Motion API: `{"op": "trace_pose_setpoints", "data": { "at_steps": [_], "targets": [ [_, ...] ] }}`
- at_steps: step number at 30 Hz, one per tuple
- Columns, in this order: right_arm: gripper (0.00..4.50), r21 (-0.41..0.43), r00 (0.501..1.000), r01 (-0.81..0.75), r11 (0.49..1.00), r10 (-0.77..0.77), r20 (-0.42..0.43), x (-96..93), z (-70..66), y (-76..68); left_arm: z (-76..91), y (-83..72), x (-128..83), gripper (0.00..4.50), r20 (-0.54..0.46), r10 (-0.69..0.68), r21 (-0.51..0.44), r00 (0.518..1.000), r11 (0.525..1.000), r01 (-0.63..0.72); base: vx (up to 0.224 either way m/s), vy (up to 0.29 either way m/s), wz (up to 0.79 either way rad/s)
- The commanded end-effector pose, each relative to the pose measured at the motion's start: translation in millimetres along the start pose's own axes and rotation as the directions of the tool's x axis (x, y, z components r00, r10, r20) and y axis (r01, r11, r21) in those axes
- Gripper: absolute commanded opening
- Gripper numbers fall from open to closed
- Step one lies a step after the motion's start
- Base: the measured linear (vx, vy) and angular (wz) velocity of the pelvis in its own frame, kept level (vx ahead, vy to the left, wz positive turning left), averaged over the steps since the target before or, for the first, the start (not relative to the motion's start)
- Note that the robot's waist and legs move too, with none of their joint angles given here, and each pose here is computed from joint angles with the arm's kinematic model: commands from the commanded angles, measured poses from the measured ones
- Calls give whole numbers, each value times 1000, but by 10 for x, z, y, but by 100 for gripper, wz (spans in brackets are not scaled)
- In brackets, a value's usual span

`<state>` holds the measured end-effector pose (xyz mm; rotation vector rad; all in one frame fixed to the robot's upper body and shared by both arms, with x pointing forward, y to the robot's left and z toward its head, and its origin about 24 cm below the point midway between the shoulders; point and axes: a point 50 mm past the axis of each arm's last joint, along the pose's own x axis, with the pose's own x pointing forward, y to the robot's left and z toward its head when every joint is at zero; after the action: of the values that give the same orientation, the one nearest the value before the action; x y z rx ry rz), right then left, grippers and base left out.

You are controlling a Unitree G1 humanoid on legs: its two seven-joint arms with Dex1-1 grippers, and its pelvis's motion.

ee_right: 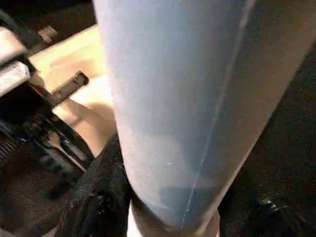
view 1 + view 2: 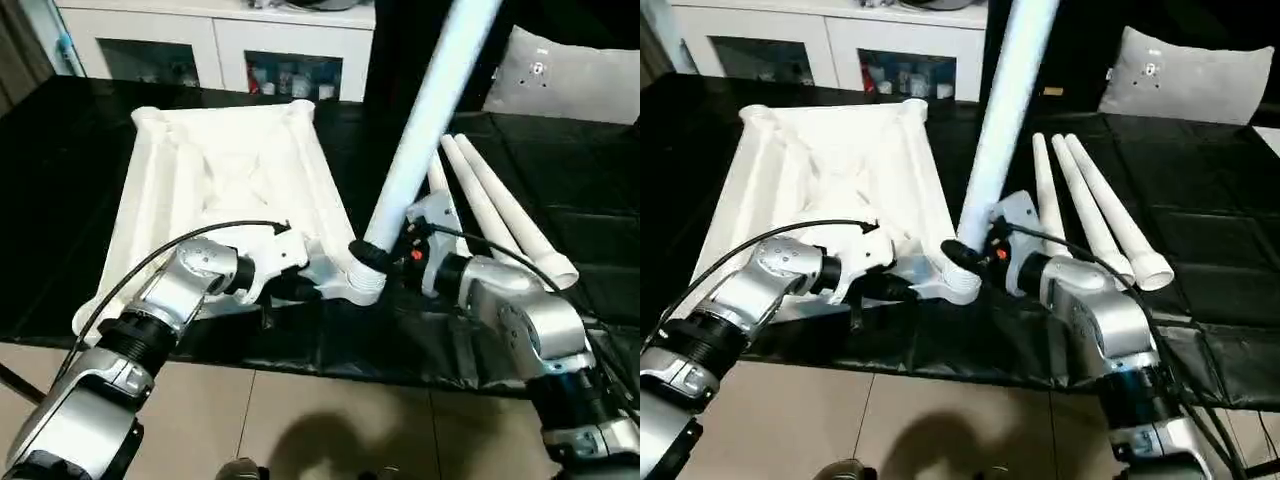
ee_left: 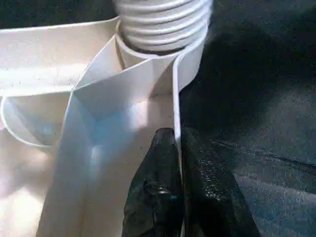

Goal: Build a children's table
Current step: Insert table leg to table base

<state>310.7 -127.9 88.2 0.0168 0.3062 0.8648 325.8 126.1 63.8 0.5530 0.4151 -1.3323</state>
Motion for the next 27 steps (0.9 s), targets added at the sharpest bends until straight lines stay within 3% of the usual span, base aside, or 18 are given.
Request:
{"op": "trace_pose_setpoints", "data": {
  "at_steps": [1,13,23,25,27],
  "targets": [
    [189,7,998,-12,1000,13,-54,8,-58,-8,79,-36,3,0,14,-46,67,999,997,45,0,0,0],
    [189,59,989,-63,996,70,-128,-12,-173,-39,169,-60,4,0,68,-102,120,992,988,93,0,0,0],
    [189,235,1000,-24,972,26,-5,-138,-363,-137,170,52,-9,0,112,5,58,994,998,-12,0,0,0],
    [189,244,1000,-27,969,26,6,-153,-392,-129,174,63,-10,0,123,17,47,992,999,-23,0,0,0],
    [189,198,999,-44,979,41,21,-206,-482,-59,182,87,-1,0,152,44,17,987,999,-47,0,0,0]
  ]
}}
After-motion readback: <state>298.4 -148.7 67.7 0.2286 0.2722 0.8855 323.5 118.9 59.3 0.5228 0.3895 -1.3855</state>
